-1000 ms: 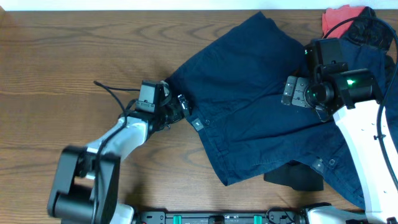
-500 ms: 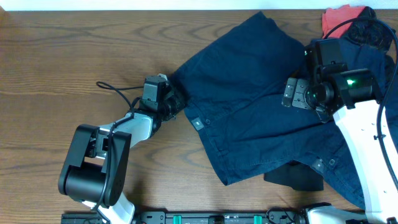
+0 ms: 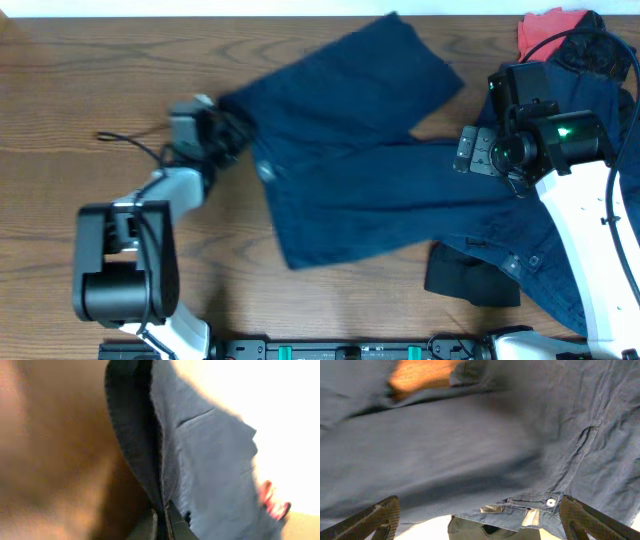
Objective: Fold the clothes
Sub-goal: 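Reach the left gripper to the shorts' left side and grasp the fabric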
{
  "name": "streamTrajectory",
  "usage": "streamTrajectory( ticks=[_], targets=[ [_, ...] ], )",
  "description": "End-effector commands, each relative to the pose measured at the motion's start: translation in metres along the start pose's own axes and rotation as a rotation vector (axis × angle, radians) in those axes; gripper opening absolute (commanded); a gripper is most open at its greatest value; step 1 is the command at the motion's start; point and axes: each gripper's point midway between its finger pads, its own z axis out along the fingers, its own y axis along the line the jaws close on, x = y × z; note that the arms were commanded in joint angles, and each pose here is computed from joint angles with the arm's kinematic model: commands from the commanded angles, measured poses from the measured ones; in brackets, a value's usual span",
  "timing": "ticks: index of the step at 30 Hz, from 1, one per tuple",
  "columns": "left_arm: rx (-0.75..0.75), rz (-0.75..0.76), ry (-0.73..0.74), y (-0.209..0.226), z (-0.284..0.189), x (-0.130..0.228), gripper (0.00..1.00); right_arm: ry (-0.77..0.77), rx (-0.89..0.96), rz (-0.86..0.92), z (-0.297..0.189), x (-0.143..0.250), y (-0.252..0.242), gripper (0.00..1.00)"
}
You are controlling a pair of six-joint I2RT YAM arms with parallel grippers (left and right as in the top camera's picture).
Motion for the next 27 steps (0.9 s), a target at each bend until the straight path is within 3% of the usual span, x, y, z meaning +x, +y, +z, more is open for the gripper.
streamTrajectory(
  ticks=[1,3,4,6,8,10,12,15,16,20,27],
  targets=[
    [0.111,0.024,-0.078,-0.037,-0.020,-0.059,0.06,-0.022,0.006,0.024,-0.005,-0.004,-0.005,0.99],
    [0.123,0.015,-0.099,-0.044,-0.030,-0.082,0.07,-0.024,0.006,0.028,-0.005,-0.005,-0.005,0.99],
    [0.129,0.020,-0.096,-0.046,-0.035,-0.089,0.28,-0.026,0.006,0.032,-0.005,-0.006,-0.006,0.99],
    [0.147,0.025,-0.063,-0.049,-0.042,-0.093,0.98,-0.030,0.009,0.046,-0.004,-0.008,-0.010,0.99],
    [0.163,-0.005,0.019,-0.048,-0.047,-0.081,0.98,-0.031,0.014,0.068,-0.003,-0.011,-0.016,0.99],
    [0.184,-0.057,0.161,-0.047,-0.050,-0.053,0.98,-0.031,0.003,0.066,-0.001,-0.014,-0.020,0.83],
    [0.197,-0.059,0.310,-0.047,-0.053,-0.017,0.98,-0.028,-0.028,0.063,0.002,-0.017,-0.020,0.59],
    [0.133,0.001,0.465,-0.034,-0.056,0.032,0.98,-0.020,-0.066,0.089,0.011,-0.020,-0.024,0.09],
    [0.095,0.034,0.499,-0.027,-0.056,0.046,0.98,-0.014,-0.073,0.105,0.016,-0.019,-0.026,0.01],
    [-0.141,0.137,0.571,0.007,-0.057,0.085,0.98,0.019,-0.113,0.123,0.040,-0.011,-0.027,0.01],
    [-0.375,0.265,0.622,0.033,-0.063,0.117,0.98,0.076,-0.244,0.045,0.096,0.018,-0.003,0.01]
  ],
)
